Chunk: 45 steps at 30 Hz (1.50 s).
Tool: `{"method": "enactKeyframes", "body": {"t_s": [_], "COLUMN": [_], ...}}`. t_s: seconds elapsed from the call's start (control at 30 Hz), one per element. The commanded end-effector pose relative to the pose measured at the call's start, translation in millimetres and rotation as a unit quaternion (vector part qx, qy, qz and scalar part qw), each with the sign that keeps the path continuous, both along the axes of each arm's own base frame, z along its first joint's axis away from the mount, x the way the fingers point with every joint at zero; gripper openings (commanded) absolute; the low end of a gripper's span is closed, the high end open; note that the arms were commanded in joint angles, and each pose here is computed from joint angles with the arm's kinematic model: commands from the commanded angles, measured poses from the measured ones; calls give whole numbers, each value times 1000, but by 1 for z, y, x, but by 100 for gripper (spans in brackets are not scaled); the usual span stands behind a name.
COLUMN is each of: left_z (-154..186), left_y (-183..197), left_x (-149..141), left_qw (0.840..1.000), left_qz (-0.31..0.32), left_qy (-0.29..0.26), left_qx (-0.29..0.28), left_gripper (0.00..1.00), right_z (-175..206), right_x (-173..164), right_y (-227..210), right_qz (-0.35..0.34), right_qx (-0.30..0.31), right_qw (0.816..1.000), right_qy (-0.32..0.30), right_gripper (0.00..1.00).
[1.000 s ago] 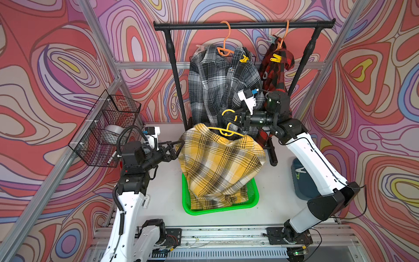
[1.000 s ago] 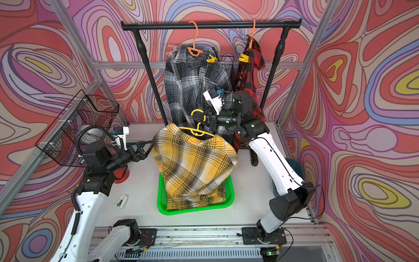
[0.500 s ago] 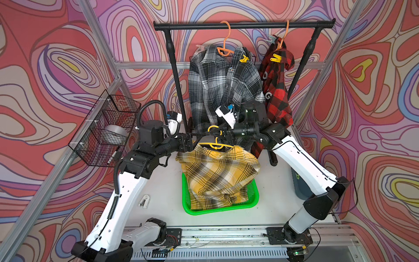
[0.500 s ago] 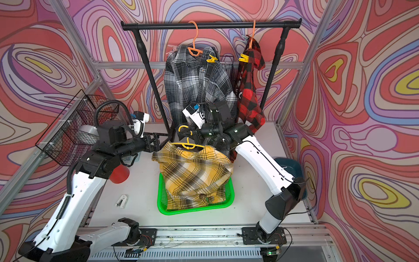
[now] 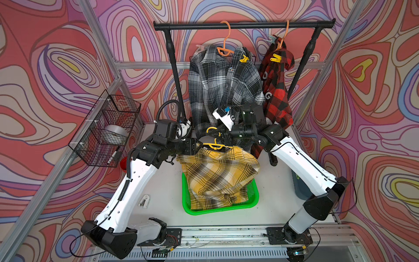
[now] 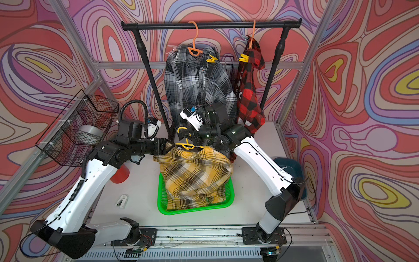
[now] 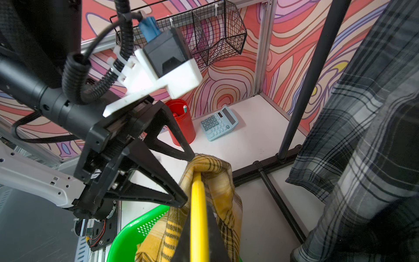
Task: Remove the clothespins securing long-sleeve shirts to the hanger
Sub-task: Remove the long-sleeve shirt from the hanger.
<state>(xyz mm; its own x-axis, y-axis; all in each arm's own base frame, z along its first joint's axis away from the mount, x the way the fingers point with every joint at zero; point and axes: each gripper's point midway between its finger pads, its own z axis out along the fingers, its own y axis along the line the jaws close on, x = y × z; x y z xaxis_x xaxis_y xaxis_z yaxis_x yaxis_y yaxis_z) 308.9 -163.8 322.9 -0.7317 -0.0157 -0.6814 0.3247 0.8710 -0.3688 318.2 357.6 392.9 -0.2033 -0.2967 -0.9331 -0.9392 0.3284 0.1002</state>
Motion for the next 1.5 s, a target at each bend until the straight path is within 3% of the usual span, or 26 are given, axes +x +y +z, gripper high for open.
{"method": "enactKeyframes", "body": {"t_s": [0.0, 0.33, 0.47, 0.53, 0.77, 1.0, 1.23, 1.4, 1.47], "left_z": [-11, -17, -20, -21, -27, -36, -59, -58, -45], "left_y": [8, 12, 12, 14, 41, 80, 93, 83, 75], "left_x": [-2, 5, 6, 8, 12, 9, -4, -9, -11], "left_qw": [999, 999, 998, 998, 993, 988, 986, 992, 994], "left_qz": [9, 20, 23, 28, 76, 133, 147, 124, 109], "left_qy": [16, 19, 24, 23, 14, 20, 41, 17, -7], "left_qx": [29, 47, 48, 55, 92, 70, 63, 26, -5], "left_gripper": [62, 31, 14, 0, 0, 0, 0, 0, 34], "right_z": [7, 10, 9, 9, 12, 24, 40, 46, 43], "right_x": [-8, -16, -19, -21, -27, -34, -32, -33, -31], "right_y": [0, 1, 1, 0, -4, -13, -29, -33, -32], "right_qz": [7, 22, 26, 28, 29, 26, 7, 5, 6], "right_qx": [5, 14, 17, 18, 23, 30, 45, 55, 51], "right_qw": [1000, 1000, 999, 999, 999, 999, 998, 998, 998], "right_qy": [-14, -16, -15, -16, -18, -35, -43, -44, -38], "right_gripper": [0, 0, 0, 0, 0, 0, 0, 0, 0]}}
